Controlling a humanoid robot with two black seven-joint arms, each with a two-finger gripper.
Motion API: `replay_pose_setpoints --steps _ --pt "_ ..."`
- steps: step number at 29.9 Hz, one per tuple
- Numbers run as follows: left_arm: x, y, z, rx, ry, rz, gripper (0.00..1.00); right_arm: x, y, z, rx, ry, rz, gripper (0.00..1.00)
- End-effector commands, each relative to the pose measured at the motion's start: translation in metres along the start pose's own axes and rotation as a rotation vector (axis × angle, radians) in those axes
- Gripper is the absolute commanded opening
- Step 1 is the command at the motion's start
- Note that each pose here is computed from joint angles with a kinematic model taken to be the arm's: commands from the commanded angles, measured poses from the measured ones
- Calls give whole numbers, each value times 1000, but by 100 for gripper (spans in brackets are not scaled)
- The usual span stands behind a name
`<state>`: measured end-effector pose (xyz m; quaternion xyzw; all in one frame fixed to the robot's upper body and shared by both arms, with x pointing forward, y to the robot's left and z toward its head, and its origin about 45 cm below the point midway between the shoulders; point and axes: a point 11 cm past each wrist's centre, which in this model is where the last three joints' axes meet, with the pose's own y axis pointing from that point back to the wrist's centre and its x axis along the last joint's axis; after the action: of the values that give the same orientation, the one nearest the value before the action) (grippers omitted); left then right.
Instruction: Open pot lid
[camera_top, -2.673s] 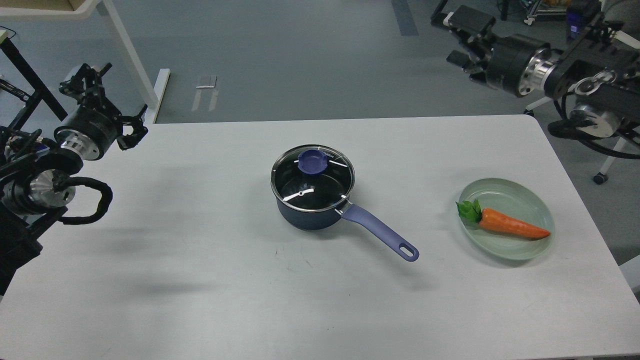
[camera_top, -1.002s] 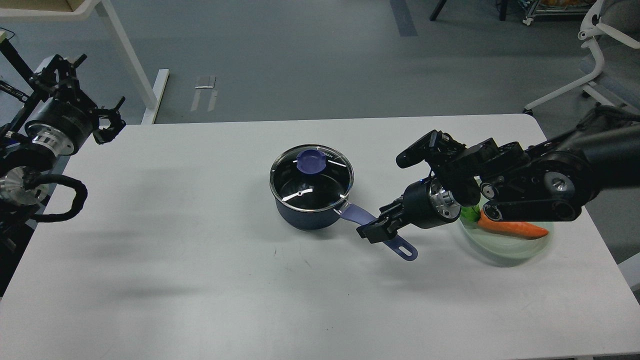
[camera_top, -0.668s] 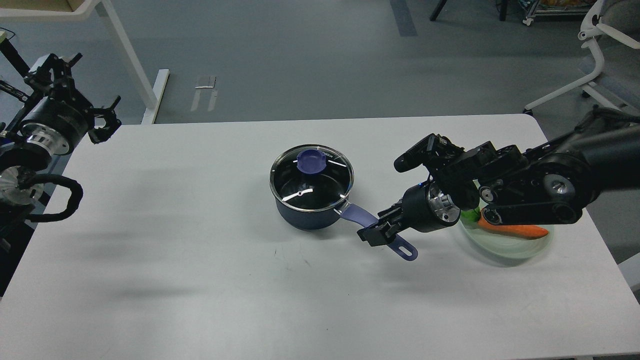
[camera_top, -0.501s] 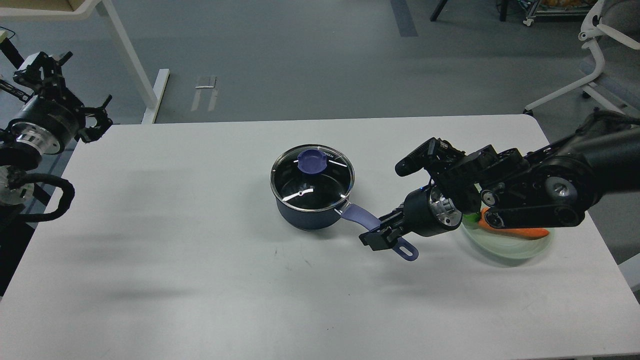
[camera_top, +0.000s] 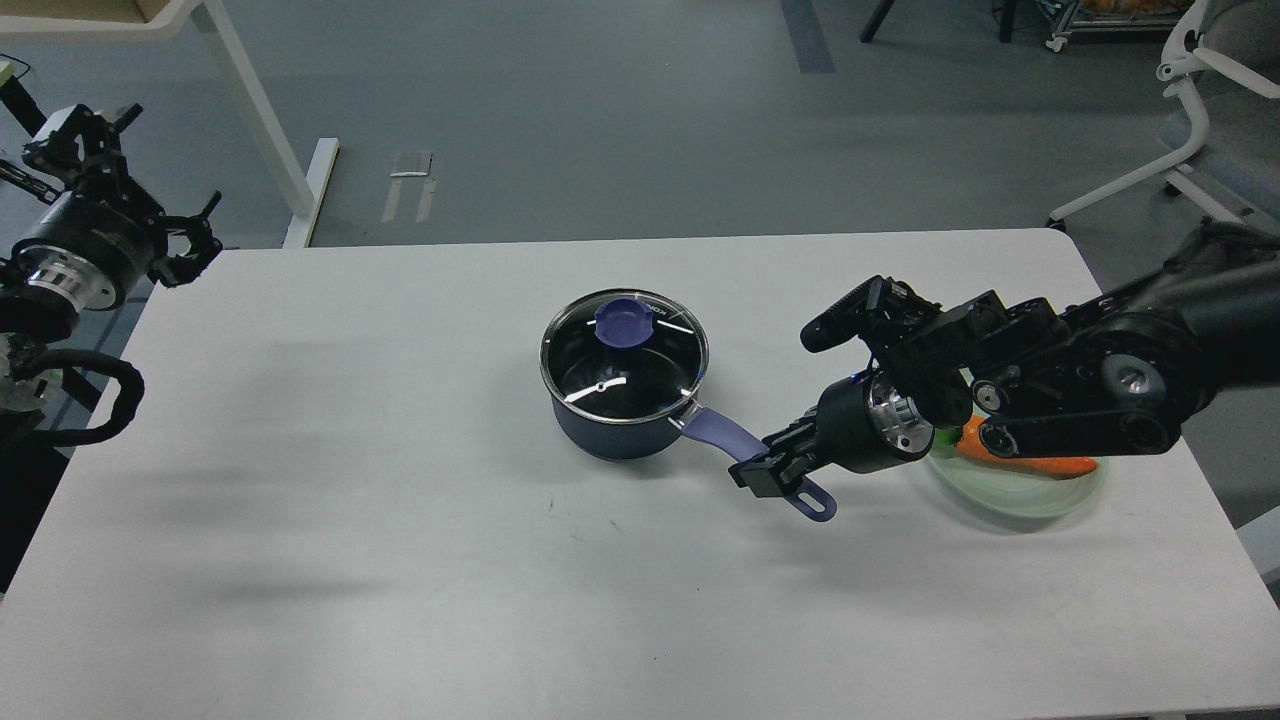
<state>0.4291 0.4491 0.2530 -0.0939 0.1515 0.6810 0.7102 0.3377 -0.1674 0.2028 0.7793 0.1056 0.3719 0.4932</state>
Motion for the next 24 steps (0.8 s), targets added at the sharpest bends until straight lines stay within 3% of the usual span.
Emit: replay_pose_setpoints --steps 1,24 --pt "0 -1 2 -6 1 5 99 -3 0 -4 16 -5 -8 49" --pt "-4 -4 9 -25 3 -1 99 -1 5 -2 7 6 -2 46"
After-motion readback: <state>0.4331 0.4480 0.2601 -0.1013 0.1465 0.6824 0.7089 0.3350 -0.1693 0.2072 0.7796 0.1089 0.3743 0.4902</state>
